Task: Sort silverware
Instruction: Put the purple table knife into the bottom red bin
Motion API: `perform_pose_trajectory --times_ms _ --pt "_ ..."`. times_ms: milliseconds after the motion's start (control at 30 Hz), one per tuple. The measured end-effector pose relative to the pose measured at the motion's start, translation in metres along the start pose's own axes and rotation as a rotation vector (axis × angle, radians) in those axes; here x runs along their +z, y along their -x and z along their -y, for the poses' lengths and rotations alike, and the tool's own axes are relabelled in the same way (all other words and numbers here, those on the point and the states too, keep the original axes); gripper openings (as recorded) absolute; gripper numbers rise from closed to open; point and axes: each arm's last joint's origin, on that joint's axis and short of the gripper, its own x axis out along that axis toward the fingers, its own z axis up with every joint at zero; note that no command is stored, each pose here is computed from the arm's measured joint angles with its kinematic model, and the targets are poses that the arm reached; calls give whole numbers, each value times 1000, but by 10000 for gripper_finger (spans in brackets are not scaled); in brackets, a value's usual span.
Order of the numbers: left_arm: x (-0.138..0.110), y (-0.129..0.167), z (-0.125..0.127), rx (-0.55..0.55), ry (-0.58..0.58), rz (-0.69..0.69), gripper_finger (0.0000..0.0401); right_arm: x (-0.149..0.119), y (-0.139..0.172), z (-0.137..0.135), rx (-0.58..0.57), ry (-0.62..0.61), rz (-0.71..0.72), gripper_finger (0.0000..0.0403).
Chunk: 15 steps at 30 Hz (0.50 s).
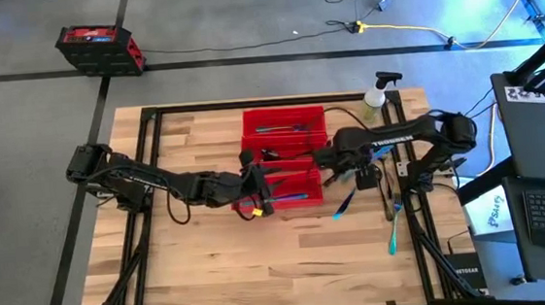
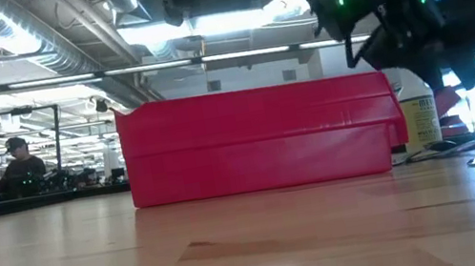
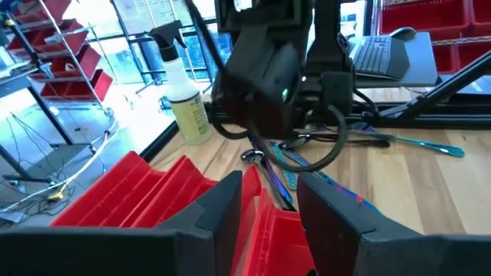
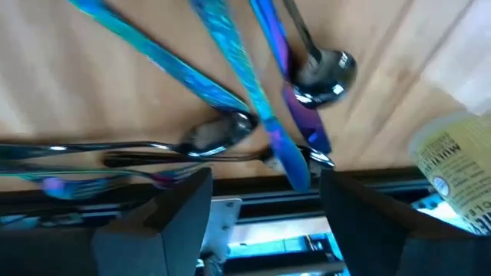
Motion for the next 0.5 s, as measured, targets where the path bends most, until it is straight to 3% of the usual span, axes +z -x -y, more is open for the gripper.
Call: perform_pose_trajectory --times_ms 200,500 --pt "0 0 0 -1 30 -3 114 -8 -35 1 5 52 -97 221" --pt "-1 0 0 -1 15 -9 114 3 -69 -6 -44 85 21 221"
